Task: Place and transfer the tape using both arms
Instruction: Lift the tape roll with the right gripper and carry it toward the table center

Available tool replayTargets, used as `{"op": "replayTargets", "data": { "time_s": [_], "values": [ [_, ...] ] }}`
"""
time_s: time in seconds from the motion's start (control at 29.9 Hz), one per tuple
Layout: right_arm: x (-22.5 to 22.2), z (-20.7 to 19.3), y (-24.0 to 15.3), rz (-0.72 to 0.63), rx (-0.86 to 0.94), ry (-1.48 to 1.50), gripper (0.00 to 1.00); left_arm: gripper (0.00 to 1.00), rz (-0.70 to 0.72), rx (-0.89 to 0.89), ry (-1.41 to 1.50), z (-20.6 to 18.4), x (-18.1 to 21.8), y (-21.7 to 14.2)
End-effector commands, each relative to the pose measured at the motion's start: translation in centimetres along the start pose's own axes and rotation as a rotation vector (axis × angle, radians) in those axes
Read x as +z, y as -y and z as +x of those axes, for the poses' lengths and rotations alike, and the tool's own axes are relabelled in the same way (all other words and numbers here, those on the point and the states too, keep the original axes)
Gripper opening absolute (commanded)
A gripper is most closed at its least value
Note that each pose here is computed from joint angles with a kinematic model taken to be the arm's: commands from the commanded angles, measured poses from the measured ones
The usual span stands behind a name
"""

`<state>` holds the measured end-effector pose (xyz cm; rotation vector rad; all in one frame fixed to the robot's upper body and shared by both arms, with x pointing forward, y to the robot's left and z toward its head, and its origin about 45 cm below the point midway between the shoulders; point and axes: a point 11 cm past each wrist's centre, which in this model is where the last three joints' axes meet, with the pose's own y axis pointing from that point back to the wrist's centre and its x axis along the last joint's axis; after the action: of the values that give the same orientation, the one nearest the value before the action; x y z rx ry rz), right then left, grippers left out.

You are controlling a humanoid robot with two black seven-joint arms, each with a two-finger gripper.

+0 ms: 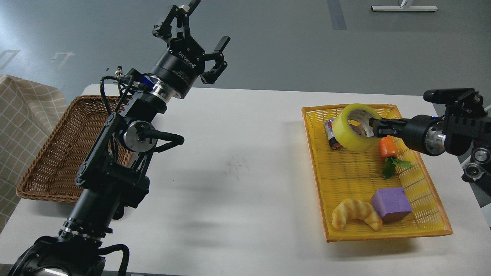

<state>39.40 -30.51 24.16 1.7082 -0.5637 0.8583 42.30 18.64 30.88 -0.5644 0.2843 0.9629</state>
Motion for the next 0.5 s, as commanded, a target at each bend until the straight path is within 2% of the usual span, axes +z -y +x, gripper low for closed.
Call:
{"op": "replayTargets", "data": {
  "time_s": [0.0, 0.17, 0.47],
  "values": [
    [-3.4, 3.2, 1.4, 0.062, 0.062, -0.009, 0.13, 0.98, 0.0, -0.001, 0.0, 0.0, 0.0, 0.0],
    [-8.8, 6.0, 3.6, 0.148, 0.105, -0.014, 0.12, 0.98, 0.0, -0.001, 0.002, 0.0, 0.0, 0.0],
    [-21.0, 6.1, 8.6, 0.283, 0.019, -0.164, 0.11, 0.98, -0.001, 0.0, 0.003, -0.1, 0.0, -0.1]
  ]
}}
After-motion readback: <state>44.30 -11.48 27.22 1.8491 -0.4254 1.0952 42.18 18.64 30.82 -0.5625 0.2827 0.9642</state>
